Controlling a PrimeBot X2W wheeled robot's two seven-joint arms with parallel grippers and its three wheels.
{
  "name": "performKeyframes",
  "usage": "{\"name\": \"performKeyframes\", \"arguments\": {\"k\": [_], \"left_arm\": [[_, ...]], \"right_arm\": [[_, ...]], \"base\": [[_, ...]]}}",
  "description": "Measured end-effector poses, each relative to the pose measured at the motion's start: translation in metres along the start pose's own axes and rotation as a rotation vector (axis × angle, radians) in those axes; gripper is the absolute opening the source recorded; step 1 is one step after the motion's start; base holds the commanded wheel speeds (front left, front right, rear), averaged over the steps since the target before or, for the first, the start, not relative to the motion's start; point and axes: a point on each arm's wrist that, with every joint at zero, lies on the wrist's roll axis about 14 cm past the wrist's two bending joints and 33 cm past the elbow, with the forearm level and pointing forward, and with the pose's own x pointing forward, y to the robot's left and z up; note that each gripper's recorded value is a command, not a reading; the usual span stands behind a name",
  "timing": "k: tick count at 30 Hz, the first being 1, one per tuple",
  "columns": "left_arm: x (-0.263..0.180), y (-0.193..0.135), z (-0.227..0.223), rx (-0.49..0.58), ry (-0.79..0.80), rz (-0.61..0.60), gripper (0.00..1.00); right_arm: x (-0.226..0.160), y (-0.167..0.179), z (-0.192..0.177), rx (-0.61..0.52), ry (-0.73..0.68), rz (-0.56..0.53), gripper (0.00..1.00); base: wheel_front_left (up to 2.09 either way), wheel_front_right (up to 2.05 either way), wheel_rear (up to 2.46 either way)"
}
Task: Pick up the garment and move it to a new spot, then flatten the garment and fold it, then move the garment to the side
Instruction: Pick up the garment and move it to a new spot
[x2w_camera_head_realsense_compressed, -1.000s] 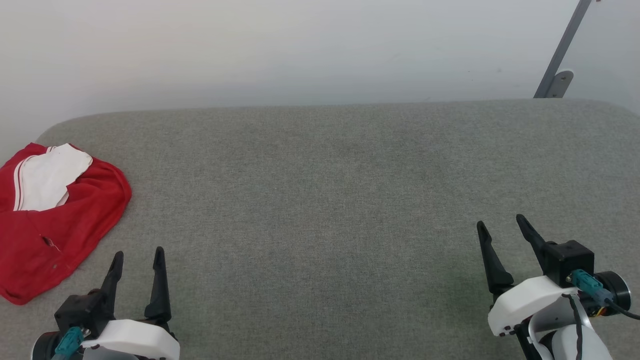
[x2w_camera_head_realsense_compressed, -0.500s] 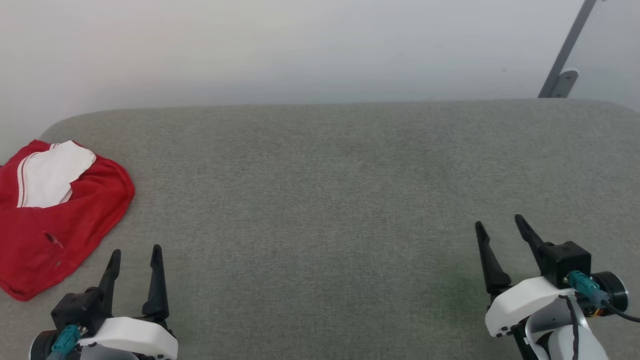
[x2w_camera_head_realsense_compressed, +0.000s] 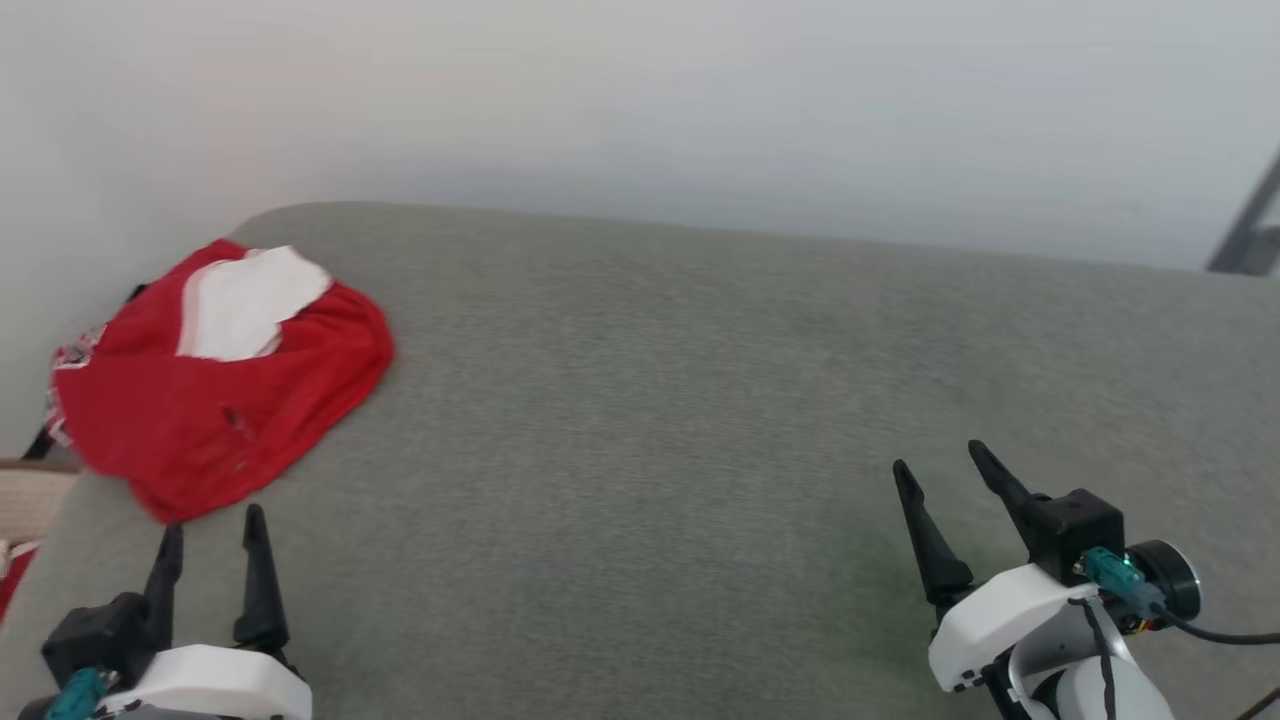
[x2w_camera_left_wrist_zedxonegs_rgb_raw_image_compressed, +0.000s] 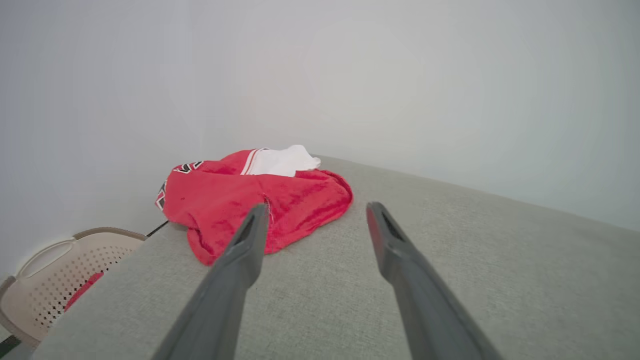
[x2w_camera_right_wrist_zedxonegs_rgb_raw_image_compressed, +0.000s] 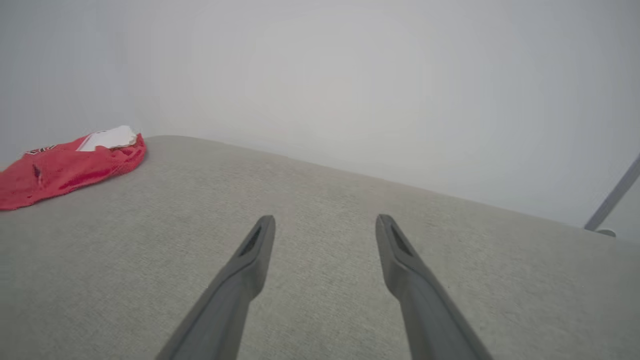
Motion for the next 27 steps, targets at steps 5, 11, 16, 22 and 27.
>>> {"name": "performKeyframes", "arguments": {"k": [5, 11, 16, 22, 27], "left_arm": [[-0.021, 0.034, 0.007, 0.006, -0.017, 0.101, 1.0], [-0.047, 0.063, 0.015, 0.005, -0.037, 0.195, 1.0], [-0.063, 0.079, 0.018, 0.002, -0.041, 0.251, 1.0], [-0.073, 0.086, 0.02, -0.008, -0.047, 0.279, 1.0], [-0.077, 0.09, 0.019, -0.018, -0.041, 0.3, 1.0]], "right_arm": [[0.012, 0.031, 0.002, -0.003, 0.0, 0.095, 1.0], [0.023, 0.066, 0.004, -0.005, -0.004, 0.196, 1.0], [0.03, 0.087, 0.007, -0.004, -0.011, 0.255, 1.0], [0.035, 0.1, 0.009, -0.009, -0.014, 0.291, 1.0], [0.037, 0.102, 0.009, -0.009, -0.013, 0.298, 1.0]], "base": [[0.0, 0.0, 0.0], [0.0, 0.0, 0.0], [0.0, 0.0, 0.0], [0.0, 0.0, 0.0], [0.0, 0.0, 0.0]]}}
